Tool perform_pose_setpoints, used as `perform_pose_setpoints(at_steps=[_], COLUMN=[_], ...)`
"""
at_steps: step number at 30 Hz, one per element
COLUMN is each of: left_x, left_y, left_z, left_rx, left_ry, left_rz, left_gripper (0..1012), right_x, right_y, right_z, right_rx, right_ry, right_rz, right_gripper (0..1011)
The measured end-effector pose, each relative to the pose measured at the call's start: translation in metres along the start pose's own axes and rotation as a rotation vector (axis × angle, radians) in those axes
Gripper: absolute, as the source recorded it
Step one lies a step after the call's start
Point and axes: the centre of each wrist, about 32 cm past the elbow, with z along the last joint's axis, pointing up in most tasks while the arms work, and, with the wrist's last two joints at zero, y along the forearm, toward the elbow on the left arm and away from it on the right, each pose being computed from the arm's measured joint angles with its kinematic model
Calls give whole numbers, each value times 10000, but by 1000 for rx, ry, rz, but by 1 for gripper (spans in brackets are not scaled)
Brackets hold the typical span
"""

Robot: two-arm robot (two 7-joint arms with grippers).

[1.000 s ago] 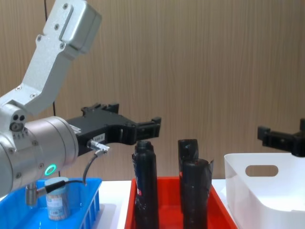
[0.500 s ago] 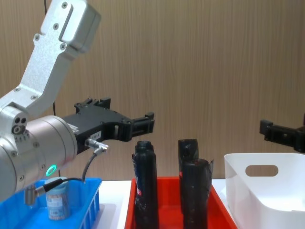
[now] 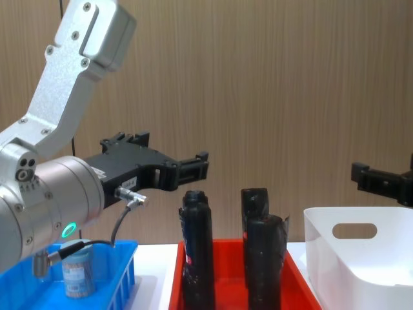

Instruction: Pick the cotton swabs from the blue box and place them into the white box.

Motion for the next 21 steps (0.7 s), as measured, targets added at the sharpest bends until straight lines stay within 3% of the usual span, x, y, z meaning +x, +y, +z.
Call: perform_pose_setpoints(at_steps=[10, 21], left_x=[3, 3], left_y=[-1, -1], left_z=[0, -1], left_rx=[0, 1], left_ry=[0, 0], left_rz=[1, 1], left_gripper=[1003, 1003], right_x=[38, 144], right_y=[11, 79], right_z=[13, 60], right_rx=[-17, -97], right_ry=[0, 4], right_rz=[35, 146], right_gripper=[1002, 1002])
